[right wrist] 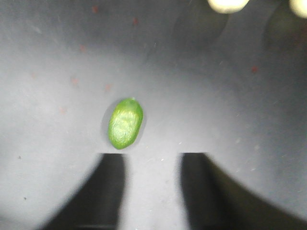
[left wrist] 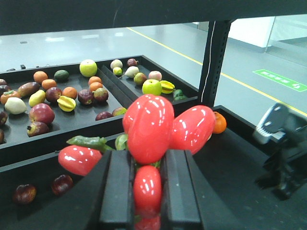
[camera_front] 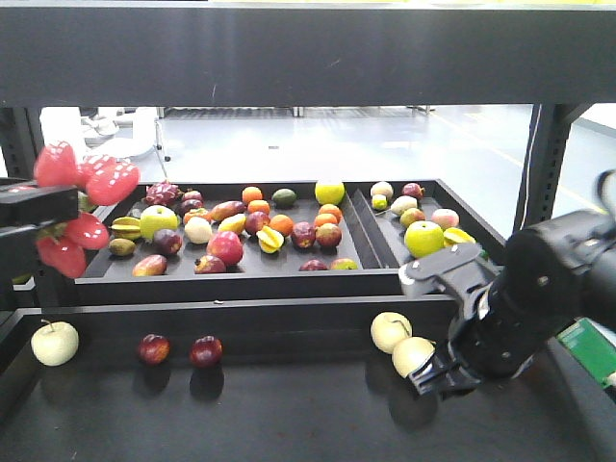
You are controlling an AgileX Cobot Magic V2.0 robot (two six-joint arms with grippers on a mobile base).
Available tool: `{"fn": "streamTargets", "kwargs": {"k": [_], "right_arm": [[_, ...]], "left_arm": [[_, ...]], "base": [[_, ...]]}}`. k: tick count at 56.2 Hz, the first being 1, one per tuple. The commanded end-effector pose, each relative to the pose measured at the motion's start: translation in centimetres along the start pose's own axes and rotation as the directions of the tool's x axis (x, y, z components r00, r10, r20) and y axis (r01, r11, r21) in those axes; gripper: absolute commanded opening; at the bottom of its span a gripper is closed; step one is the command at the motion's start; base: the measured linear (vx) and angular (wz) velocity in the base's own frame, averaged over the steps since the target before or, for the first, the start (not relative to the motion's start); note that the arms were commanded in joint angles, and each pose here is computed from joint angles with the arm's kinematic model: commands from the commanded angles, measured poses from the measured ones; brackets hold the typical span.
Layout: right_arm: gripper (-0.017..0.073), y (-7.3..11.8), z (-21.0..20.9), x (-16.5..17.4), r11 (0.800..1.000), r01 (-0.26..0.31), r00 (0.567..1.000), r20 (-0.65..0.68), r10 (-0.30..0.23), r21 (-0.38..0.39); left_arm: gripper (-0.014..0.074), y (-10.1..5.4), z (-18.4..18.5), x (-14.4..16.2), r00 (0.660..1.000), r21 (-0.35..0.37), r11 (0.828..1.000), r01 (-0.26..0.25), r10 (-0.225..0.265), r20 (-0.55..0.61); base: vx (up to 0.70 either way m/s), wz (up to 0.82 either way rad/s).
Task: Pick snacks and fruit into basket
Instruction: 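Lower the open right gripper over the green lime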
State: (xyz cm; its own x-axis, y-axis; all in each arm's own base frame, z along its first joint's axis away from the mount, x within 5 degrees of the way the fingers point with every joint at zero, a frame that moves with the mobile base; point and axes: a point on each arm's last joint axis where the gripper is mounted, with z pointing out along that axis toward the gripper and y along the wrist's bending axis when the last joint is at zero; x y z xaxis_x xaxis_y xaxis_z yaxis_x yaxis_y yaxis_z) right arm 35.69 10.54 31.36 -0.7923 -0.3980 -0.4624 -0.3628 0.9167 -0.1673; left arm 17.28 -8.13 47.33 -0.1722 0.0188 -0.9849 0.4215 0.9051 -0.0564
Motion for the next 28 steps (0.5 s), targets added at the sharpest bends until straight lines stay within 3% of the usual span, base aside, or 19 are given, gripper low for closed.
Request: {"fn": "streamTargets", "kwargs": {"k": [1,10,28], "right_arm": [[0.0542,-0.5,-0.9,-1.1,0.999,-0.027,0.995,0.095,0.025,0.026],[0.0729,-0.2,2.0,-1.2,0.997,-0.073,0.996,0.049,0.072,0.016],[0.0717,1.0,7.4,-0.6,0.988,-0.152,0.986,-0.082,0.148,-0.038]], "left_arm": [[-0.0007,-0.2,-1.3,-1.7,0.993,0.014,1.000,0.011,-0.012,0.115],[-0.0007,-0.3,-1.9,-1.8,0.992,0.020,1.000,0.018,-0.021,0.127],[-0.0007,-0.4,-2.2,-2.2,0.986,0.046,0.998,0.053,-0.060,0.158]], "base": [[0.00,0.00],[0.00,0.00],[0.00,0.00]]}}
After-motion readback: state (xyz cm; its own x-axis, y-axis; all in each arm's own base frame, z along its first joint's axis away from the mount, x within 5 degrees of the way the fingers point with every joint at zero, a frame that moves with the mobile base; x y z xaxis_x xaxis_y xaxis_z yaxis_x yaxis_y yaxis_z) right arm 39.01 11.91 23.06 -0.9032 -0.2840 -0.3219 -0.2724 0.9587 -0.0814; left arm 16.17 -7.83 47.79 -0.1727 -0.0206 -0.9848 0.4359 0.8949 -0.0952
